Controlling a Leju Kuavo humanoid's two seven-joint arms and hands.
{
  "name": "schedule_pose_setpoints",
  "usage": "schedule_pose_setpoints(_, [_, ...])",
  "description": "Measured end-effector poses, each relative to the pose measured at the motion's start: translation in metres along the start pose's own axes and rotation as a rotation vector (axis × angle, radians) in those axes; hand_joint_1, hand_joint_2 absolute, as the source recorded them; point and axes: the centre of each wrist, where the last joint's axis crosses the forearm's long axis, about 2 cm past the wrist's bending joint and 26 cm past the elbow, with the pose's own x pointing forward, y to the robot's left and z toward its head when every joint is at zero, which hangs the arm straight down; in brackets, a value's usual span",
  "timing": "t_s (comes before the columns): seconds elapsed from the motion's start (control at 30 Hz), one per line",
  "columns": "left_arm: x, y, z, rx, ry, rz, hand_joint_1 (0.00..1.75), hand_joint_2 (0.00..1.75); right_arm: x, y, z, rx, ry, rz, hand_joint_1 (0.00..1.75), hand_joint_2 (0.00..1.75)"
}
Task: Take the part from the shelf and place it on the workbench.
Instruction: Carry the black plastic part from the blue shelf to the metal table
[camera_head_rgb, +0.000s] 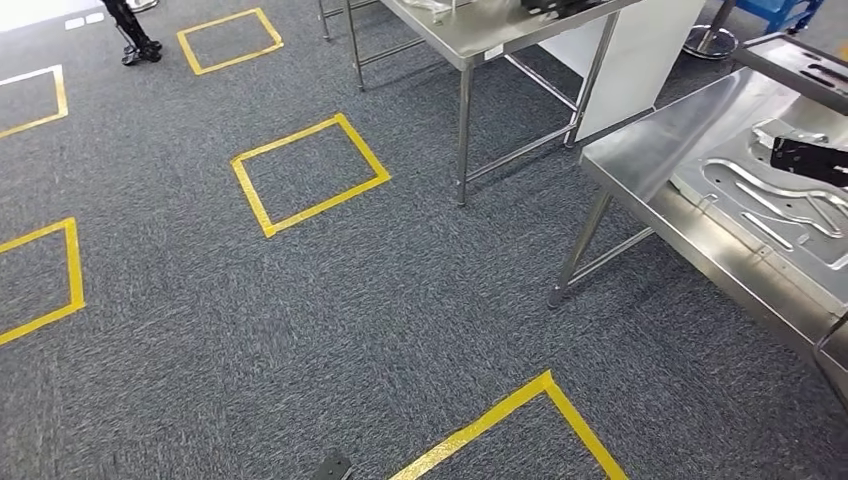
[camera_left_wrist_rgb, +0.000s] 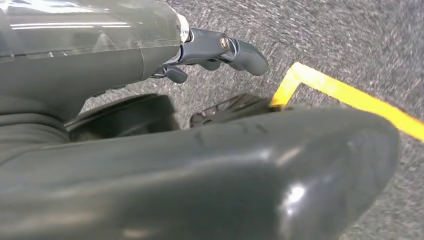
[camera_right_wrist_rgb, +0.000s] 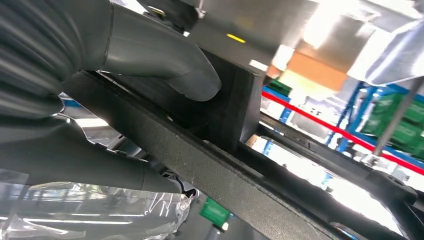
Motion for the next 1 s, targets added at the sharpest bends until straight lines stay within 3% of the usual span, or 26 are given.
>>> schedule_pose_setpoints(0.83, [-0.005,0.000,0.001,0.008,0.003,-0.005,0.00,0.00,0.013,-0.012,-0.009,-0.009,-0.027,0.001,1.75,1.75])
schedule_pose_setpoints(1.0, [-0.009,-0.001,0.003,0.014,0.004,-0.004,0.00,0.00,0.025,-0.011,-0.010,-0.022,-0.041,-0.009,1.75,1.75])
